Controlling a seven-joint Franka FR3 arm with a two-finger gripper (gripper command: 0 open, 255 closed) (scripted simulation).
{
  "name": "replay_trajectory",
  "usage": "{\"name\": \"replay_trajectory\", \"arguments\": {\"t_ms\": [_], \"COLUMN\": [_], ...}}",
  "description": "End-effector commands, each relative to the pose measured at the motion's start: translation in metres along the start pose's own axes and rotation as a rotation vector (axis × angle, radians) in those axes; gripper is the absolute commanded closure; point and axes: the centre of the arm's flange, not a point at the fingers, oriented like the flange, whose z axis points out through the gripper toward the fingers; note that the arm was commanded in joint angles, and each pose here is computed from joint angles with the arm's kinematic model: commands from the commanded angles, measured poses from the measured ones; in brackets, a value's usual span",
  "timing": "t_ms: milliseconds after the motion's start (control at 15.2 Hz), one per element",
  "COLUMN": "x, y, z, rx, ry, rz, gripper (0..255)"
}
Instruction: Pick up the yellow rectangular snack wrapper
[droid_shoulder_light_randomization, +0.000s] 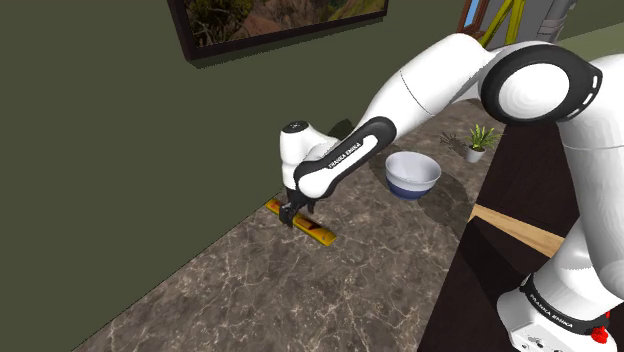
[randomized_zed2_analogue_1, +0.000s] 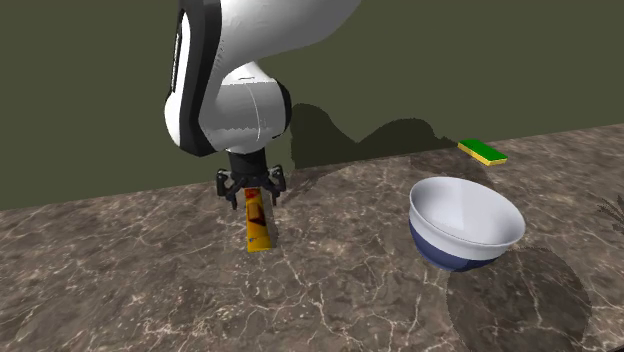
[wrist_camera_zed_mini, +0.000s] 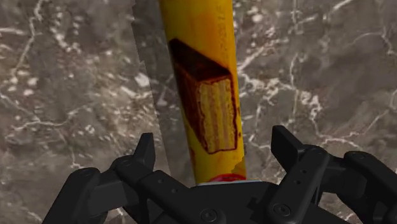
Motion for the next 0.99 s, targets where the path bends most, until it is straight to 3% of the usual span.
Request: {"name": "replay_trajectory", "arguments": {"t_ms": [0,132,198,924], "x": [0.000,0.000,-0.001,-0.001], "y": [0.000,0.000,0.000,0.000], "z": [0.011,0.014,0.014,0.004], "rx": [0.000,0.000,0.000,0.000], "ry": [0.000,0.000,0.000,0.000], "rz": [0.000,0.000,0.000,0.000], "gripper": [0,0,255,255]}}
